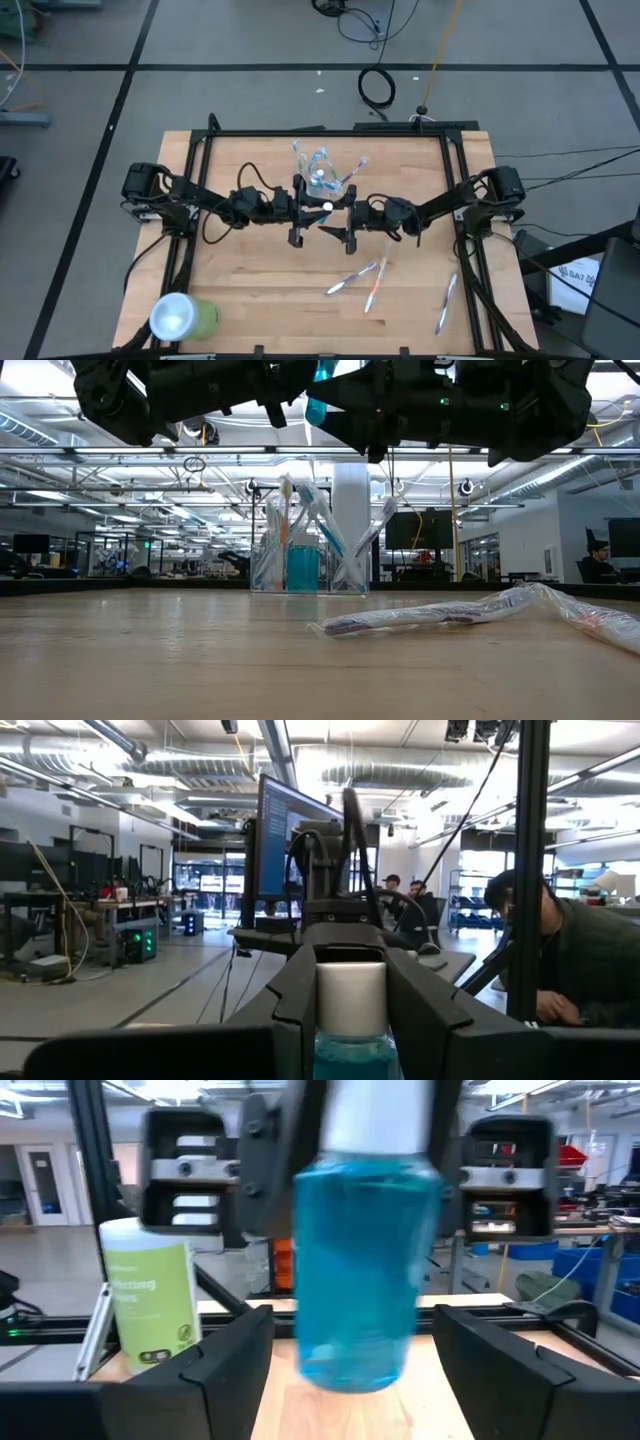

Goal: Pick & Place toothbrushing station
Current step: Put the mouthwash into the middle section of the transparent organizer

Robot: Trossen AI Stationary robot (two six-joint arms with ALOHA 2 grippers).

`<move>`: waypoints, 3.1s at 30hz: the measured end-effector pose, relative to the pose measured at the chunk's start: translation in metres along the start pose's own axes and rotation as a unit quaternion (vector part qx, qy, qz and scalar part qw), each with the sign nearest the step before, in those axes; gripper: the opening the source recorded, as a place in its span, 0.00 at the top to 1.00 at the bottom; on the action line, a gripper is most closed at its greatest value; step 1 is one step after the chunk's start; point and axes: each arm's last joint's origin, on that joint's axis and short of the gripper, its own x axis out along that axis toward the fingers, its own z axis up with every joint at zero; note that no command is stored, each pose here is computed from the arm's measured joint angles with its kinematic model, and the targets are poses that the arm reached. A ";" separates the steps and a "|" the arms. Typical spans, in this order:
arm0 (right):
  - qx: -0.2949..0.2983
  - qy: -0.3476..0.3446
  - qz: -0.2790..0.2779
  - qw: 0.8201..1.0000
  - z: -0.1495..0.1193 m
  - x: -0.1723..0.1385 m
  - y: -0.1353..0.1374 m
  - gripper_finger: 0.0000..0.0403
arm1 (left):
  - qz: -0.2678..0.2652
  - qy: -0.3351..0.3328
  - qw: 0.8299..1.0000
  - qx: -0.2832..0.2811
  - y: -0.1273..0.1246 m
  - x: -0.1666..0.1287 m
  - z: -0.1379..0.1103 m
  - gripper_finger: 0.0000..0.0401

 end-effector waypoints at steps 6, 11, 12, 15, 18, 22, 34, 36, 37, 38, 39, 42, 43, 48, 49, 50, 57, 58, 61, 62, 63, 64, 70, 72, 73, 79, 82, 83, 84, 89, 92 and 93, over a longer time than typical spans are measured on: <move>0.005 0.002 0.000 1.000 0.000 0.000 -0.001 0.44 | 0.000 0.001 1.000 0.002 0.000 0.000 0.000 0.79; 0.002 0.001 -0.001 1.000 0.000 0.000 -0.001 0.56 | 0.001 0.002 1.000 0.003 0.000 0.000 0.000 0.79; 0.002 0.001 -0.001 1.000 0.000 0.000 -0.001 0.58 | 0.001 0.002 1.000 0.004 0.000 0.000 0.000 0.79; 0.002 0.001 -0.002 1.000 0.000 0.000 -0.002 0.63 | 0.002 0.002 1.000 0.004 0.000 0.000 0.000 0.79; 0.001 0.004 -0.002 1.000 0.000 0.000 -0.002 0.63 | 0.003 0.003 1.000 0.008 0.000 0.000 -0.001 0.79; -0.001 0.005 0.000 1.000 -0.001 0.000 -0.002 0.61 | 0.013 0.003 1.000 0.013 0.000 0.000 -0.001 0.73; -0.006 0.022 -0.006 1.000 -0.004 0.000 -0.003 0.62 | 0.026 0.040 0.998 0.031 0.003 -0.001 -0.004 0.61; -0.014 0.032 -0.008 0.999 -0.004 -0.001 -0.003 0.62 | 0.029 0.057 0.997 0.037 0.004 -0.001 -0.002 0.61; -0.018 0.042 -0.008 0.999 -0.004 -0.001 -0.004 0.62 | 0.029 0.067 0.997 0.037 0.005 -0.002 -0.001 0.61; -0.019 0.050 -0.009 0.999 -0.004 -0.001 -0.005 0.62 | 0.031 0.077 0.996 0.038 0.005 -0.003 0.001 0.61; -0.019 0.059 -0.010 0.998 -0.004 -0.002 -0.006 0.62 | 0.033 0.089 0.995 0.038 0.005 -0.004 0.004 0.61; -0.018 0.079 -0.014 0.997 0.001 -0.004 -0.008 0.62 | 0.042 0.122 0.991 0.034 0.007 -0.008 0.014 0.61; -0.018 0.082 -0.016 0.996 0.003 -0.005 -0.009 0.62 | 0.047 0.134 0.990 0.028 0.008 -0.010 0.017 0.61; -0.021 0.105 -0.023 0.994 0.009 -0.009 -0.010 0.61 | 0.068 0.166 0.984 -0.012 0.014 -0.017 0.026 0.60; -0.022 0.109 -0.024 0.994 0.010 -0.009 -0.010 0.61 | 0.064 0.166 0.984 -0.013 0.014 -0.017 0.027 0.60; -0.023 0.113 -0.027 0.993 0.011 -0.010 -0.011 0.62 | 0.060 0.167 0.984 -0.014 0.014 -0.017 0.027 0.60; -0.029 0.129 -0.039 0.990 0.009 -0.011 -0.012 0.62 | 0.060 0.166 0.984 -0.026 0.016 -0.017 0.027 0.60; -0.029 0.131 -0.040 0.990 0.008 -0.011 -0.012 0.62 | 0.062 0.169 0.983 -0.029 0.017 -0.017 0.026 0.60; -0.030 0.132 -0.040 0.990 0.008 -0.011 -0.012 0.62 | 0.061 0.185 0.980 -0.033 0.017 -0.019 0.023 0.60; -0.030 0.131 -0.040 0.990 0.008 -0.011 -0.012 0.62 | 0.061 0.187 0.980 -0.029 0.017 -0.019 0.023 0.60; -0.030 0.130 -0.040 0.990 0.008 -0.011 -0.012 0.62 | 0.060 0.187 0.980 -0.024 0.017 -0.019 0.023 0.60; -0.029 0.129 -0.041 0.990 0.008 -0.011 -0.012 0.62 | 0.059 0.187 0.980 -0.019 0.017 -0.019 0.023 0.59; -0.029 0.127 -0.040 0.991 0.009 -0.011 -0.012 0.61 | 0.059 0.187 0.981 -0.014 0.017 -0.018 0.021 0.49; -0.026 0.126 -0.042 0.991 0.009 -0.011 -0.013 0.62 | 0.060 0.188 0.980 -0.015 0.017 -0.017 0.017 0.46; -0.026 0.127 -0.042 0.991 0.009 -0.011 -0.013 0.62 | 0.060 0.183 0.981 -0.015 0.017 -0.016 0.015 0.45; -0.025 0.129 -0.042 0.990 0.008 -0.011 -0.013 0.61 | 0.060 0.164 0.984 -0.017 0.018 -0.012 0.007 0.44; -0.025 0.129 -0.043 0.990 0.008 -0.011 -0.013 0.61 | 0.063 0.160 0.985 -0.017 0.018 -0.011 0.008 0.44; -0.025 0.130 -0.043 0.990 0.008 -0.011 -0.013 0.61 | 0.063 0.159 0.985 -0.017 0.018 -0.011 0.008 0.45; -0.025 0.130 -0.043 0.990 0.008 -0.011 -0.013 0.61 | 0.063 0.160 0.985 -0.016 0.018 -0.011 0.008 0.45; -0.024 0.131 -0.044 0.990 0.008 -0.011 -0.013 0.61 | 0.062 0.161 0.985 -0.017 0.018 -0.011 0.008 0.57; -0.018 0.132 -0.046 0.990 0.008 -0.011 -0.014 0.61 | 0.058 0.162 0.985 -0.017 0.018 -0.011 0.007 0.66; -0.014 0.132 -0.046 0.990 0.008 -0.011 -0.014 0.61 | 0.055 0.163 0.985 -0.018 0.018 -0.011 0.007 0.68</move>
